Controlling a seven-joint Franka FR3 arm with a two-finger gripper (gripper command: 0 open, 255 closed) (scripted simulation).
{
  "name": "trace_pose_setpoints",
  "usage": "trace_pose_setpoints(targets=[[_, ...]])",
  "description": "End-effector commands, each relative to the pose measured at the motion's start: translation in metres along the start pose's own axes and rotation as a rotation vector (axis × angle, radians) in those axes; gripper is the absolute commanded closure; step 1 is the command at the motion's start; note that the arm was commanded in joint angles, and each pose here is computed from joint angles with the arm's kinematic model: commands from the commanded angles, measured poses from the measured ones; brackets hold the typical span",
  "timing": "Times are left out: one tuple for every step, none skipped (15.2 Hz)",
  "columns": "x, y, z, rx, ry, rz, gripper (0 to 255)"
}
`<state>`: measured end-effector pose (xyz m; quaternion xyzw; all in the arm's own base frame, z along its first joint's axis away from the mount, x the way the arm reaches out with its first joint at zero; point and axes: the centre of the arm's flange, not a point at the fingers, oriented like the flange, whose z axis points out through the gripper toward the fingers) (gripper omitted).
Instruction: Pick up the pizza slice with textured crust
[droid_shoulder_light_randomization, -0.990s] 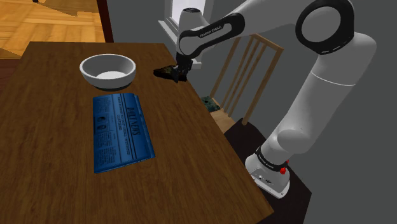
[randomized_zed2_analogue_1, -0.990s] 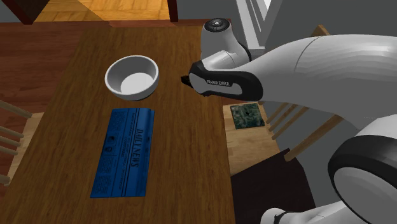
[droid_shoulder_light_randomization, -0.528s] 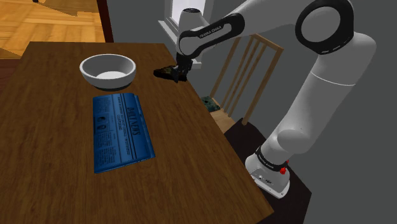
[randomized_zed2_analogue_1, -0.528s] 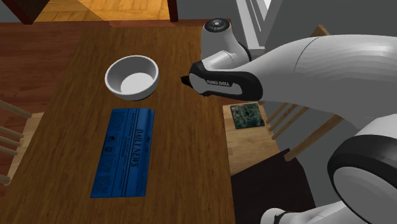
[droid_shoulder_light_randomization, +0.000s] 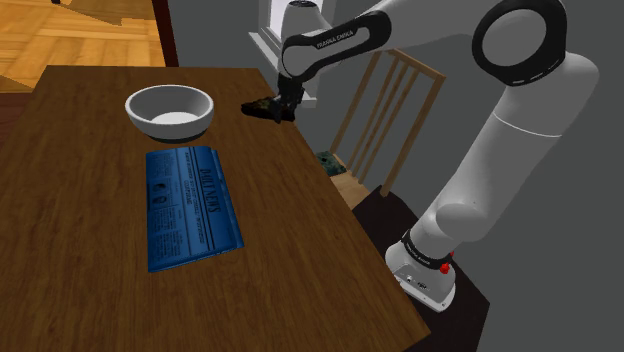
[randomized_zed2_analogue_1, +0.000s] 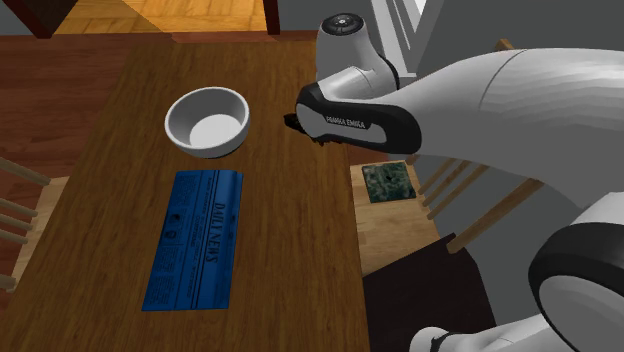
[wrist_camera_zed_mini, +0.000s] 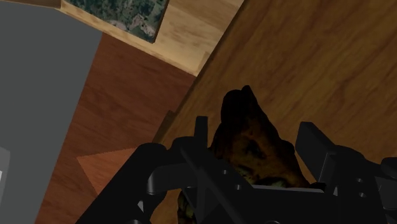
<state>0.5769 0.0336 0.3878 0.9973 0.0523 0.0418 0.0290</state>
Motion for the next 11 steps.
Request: trace_pose_setpoints(targets=[[0.001,0.0,-0.01,0.0,0.0,0.0,255],[0.001,0.001,-0.016,0.0,0.0,0.0,255],[0.001,0.001,-0.021,0.0,0.0,0.0,255],[0.002,0.001,-0.026,0.0,0.0,0.0,255],[0.002,0.002,-0.031,0.0,0.0,0.0,255],[0.003,0.002,-0.037,0.0,0.0,0.0,255],[0.003,0.002,-0.042,0.0,0.0,0.0,255],[0.004,0.003,-0.047,0.0,0.0,0.0,255],[0.004,0.003,-0.052,0.0,0.0,0.0,255],[0.004,0.003,-0.053,0.0,0.0,0.0,255],[0.004,0.003,-0.053,0.0,0.0,0.0,255]])
